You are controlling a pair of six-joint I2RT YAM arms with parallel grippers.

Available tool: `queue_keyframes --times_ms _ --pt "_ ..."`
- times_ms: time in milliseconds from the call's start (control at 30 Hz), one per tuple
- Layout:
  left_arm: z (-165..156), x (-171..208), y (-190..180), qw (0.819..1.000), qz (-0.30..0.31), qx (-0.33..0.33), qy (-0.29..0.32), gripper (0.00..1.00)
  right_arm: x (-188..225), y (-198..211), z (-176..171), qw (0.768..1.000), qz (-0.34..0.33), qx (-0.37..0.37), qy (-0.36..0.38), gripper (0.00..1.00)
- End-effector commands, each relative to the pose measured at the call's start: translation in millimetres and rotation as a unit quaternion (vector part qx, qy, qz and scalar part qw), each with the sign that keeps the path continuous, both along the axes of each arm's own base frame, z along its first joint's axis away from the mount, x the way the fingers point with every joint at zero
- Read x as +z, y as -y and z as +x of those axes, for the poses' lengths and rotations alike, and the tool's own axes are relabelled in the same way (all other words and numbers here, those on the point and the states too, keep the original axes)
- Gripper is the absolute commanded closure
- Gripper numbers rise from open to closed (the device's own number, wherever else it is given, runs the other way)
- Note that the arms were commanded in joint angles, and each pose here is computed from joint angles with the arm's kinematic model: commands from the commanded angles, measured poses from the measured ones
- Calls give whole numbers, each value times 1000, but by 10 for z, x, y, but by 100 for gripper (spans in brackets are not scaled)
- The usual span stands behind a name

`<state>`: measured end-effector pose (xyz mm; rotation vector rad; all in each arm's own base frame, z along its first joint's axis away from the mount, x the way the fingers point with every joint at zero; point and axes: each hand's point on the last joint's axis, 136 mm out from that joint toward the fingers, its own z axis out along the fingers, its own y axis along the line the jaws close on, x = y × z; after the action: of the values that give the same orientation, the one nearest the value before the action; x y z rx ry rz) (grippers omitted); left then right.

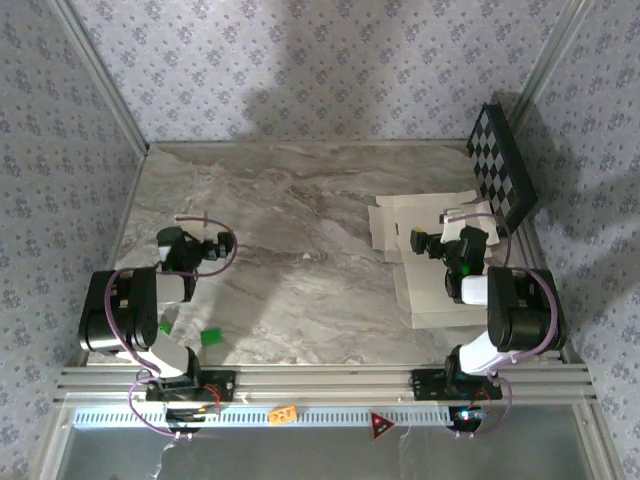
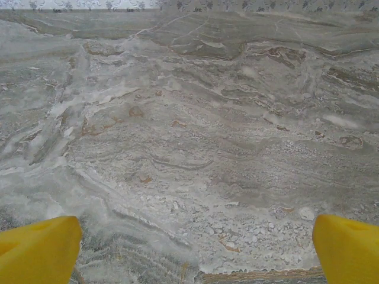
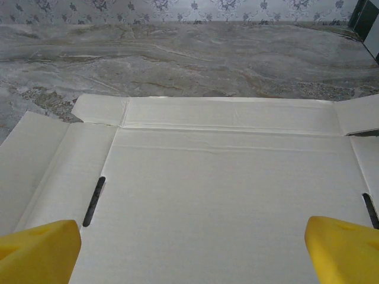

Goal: Fold the paper box

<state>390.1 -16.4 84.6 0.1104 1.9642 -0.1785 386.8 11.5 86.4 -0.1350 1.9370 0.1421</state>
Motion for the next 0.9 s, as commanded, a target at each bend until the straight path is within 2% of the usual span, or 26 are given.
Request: queue_keyframes --times_ms 0,667,867 --pt "14 77 17 1000 2 -11 20 0 18 -19 -4 1000 -6 10 9 1" --pt "13 76 19 1000 2 -11 19 0 12 -12 -8 1000 -5 9 8 1" --pt "32 71 -41 1000 -6 2 15 0 5 56 16 1000 -2 -11 4 1"
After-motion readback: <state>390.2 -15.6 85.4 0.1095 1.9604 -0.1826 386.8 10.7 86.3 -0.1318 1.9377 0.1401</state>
